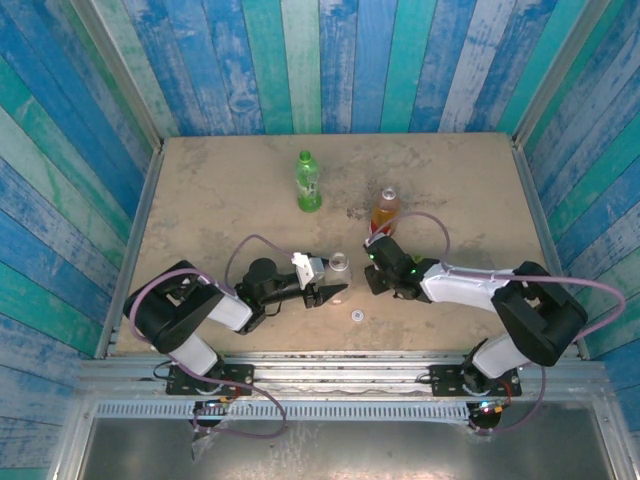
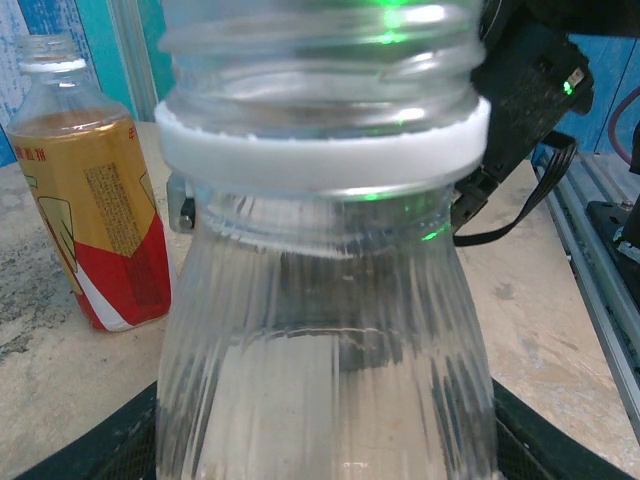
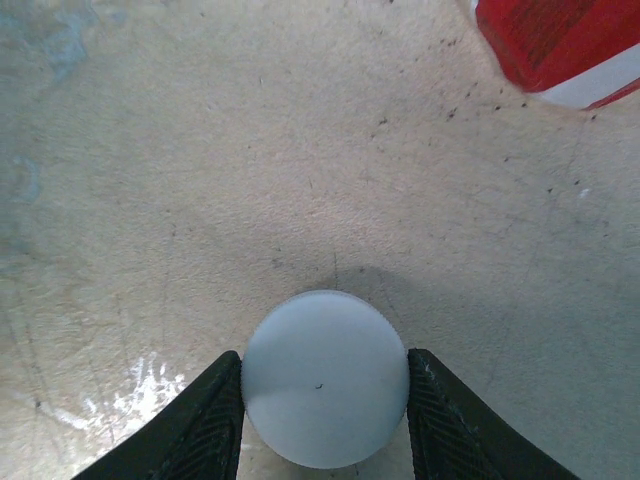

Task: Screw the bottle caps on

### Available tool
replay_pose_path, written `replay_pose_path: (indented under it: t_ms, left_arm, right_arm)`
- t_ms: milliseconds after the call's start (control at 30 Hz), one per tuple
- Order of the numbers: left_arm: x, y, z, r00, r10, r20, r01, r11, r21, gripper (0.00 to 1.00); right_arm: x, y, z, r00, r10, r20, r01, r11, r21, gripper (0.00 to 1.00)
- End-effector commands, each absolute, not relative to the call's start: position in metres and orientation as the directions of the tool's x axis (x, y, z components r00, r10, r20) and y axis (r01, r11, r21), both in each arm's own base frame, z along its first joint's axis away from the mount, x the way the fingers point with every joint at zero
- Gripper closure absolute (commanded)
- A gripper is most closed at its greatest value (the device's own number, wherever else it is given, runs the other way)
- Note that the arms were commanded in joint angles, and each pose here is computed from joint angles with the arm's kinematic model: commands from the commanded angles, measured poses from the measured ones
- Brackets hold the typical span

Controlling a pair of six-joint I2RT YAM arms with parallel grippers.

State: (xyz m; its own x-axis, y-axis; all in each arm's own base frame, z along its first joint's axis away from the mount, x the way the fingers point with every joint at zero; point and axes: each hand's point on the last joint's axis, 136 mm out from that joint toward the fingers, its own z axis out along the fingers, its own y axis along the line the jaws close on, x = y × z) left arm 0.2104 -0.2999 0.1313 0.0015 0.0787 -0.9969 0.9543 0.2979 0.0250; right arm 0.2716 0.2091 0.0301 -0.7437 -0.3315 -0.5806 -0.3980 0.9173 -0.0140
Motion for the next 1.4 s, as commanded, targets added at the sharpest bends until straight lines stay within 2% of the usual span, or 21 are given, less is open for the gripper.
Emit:
replay_pose_path:
  t_ms: [0,267,567,633,667,700,1033,1367]
  left_arm:
    - [0.208,-0.298,0.125,-0.019,0.098,-0.995,0.954,0.301,0.012,0.42]
    - [0.228,-0.295,0.126,0.006,0.110,-0.994,0.918,0.393,0.049,0.42]
    - [0.244,-0.288,0.122,-0.001,0.115,-0.993,0.895,0.443,0.050,0.42]
    - [0.244,-0.286,0.122,-0.001,0.113,-0.994,0.893,0.447,0.050,0.42]
    - [0.244,-0.284,0.122,0.000,0.110,-0.994,0.891,0.451,0.050,0.42]
    - [0.245,-0.283,0.123,-0.001,0.109,-0.994,0.890,0.454,0.048,0.42]
    - [0.248,-0.271,0.125,-0.017,0.139,-0.990,0.885,0.463,0.050,0.42]
    - [0.252,-0.264,0.126,-0.044,0.095,-0.995,0.875,0.484,0.007,0.42]
  right_arm:
    - [0.274,0.209,0.049,-0.730,-0.338,-0.593,-0.404,0.914,-0.024,0.54]
    - [0.270,0.209,0.081,-0.728,-0.369,-0.577,-0.433,0.901,-0.030,0.54]
    - [0.270,0.216,0.131,-0.696,-0.421,-0.582,-0.492,0.869,-0.040,0.54]
    - [0.272,0.218,0.132,-0.690,-0.425,-0.586,-0.499,0.866,-0.041,0.49]
    - [0.273,0.219,0.130,-0.687,-0.423,-0.590,-0.499,0.865,-0.039,0.42]
    - [0.274,0.220,0.125,-0.690,-0.421,-0.589,-0.497,0.867,-0.037,0.40]
    - [0.271,0.229,0.071,-0.709,-0.419,-0.568,-0.512,0.859,0.006,0.35]
    - [0.270,0.243,0.032,-0.727,-0.447,-0.521,-0.530,0.848,0.012,0.33]
